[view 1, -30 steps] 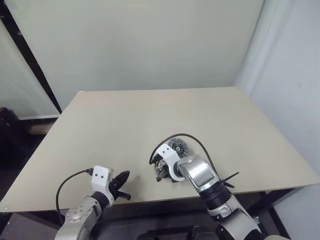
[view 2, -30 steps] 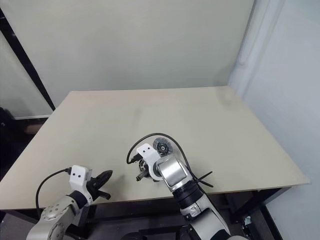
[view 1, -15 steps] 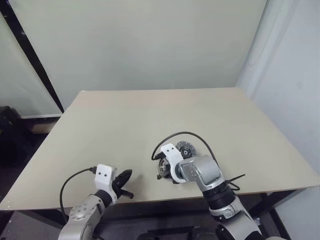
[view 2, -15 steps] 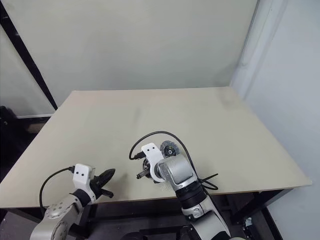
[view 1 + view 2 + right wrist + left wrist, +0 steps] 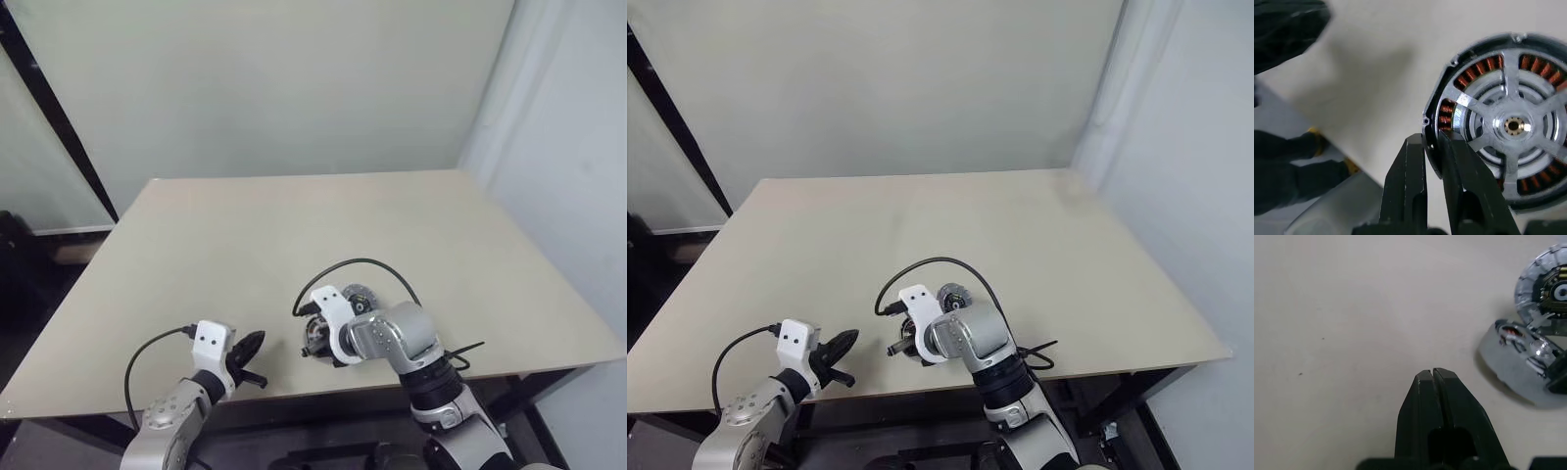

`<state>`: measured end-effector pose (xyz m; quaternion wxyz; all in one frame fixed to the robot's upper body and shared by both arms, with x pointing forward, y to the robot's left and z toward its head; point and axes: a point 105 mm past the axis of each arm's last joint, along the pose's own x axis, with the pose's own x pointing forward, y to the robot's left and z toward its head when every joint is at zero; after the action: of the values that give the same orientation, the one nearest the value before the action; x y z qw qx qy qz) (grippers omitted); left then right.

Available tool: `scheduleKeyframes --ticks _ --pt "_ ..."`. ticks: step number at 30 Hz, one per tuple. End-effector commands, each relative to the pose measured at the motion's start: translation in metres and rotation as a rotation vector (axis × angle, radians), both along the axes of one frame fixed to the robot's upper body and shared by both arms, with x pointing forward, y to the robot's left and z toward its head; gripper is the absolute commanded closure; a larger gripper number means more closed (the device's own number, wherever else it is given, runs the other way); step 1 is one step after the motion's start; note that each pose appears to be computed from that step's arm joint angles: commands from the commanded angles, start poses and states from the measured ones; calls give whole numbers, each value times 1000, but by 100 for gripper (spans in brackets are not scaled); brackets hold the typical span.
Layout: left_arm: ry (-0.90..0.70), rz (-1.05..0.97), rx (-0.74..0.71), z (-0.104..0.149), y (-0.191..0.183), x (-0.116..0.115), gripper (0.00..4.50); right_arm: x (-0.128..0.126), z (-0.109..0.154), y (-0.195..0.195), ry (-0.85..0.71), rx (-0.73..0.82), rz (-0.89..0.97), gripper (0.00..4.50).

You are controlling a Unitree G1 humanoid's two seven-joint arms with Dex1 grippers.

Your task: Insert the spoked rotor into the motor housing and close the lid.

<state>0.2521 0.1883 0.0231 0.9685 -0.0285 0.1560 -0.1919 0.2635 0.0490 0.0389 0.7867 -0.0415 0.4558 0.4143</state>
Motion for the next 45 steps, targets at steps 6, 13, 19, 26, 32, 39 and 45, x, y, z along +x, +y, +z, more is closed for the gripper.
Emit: scheduleKeyframes --ticks 6,13,19,26,32,39,45 --pt "-70 -33 10 17 -9 5 450 -28 31 68 -43 283 231 441" --pt "-65 -34 11 16 -9 3 450 -5 27 67 -124 308 133 441" --pt "-63 -30 13 16 -7 3 450 2 27 66 -135 292 80 441" --pt "-63 -23 17 16 -4 2 450 0 27 66 -104 293 52 441" --pt "-58 -3 21 16 3 0 450 1 43 70 -191 323 118 441" --pt "-54 7 28 15 7 -1 450 -5 42 66 -196 308 163 198" --pt "-50 25 34 15 15 -1 450 -1 56 68 -364 306 248 3"
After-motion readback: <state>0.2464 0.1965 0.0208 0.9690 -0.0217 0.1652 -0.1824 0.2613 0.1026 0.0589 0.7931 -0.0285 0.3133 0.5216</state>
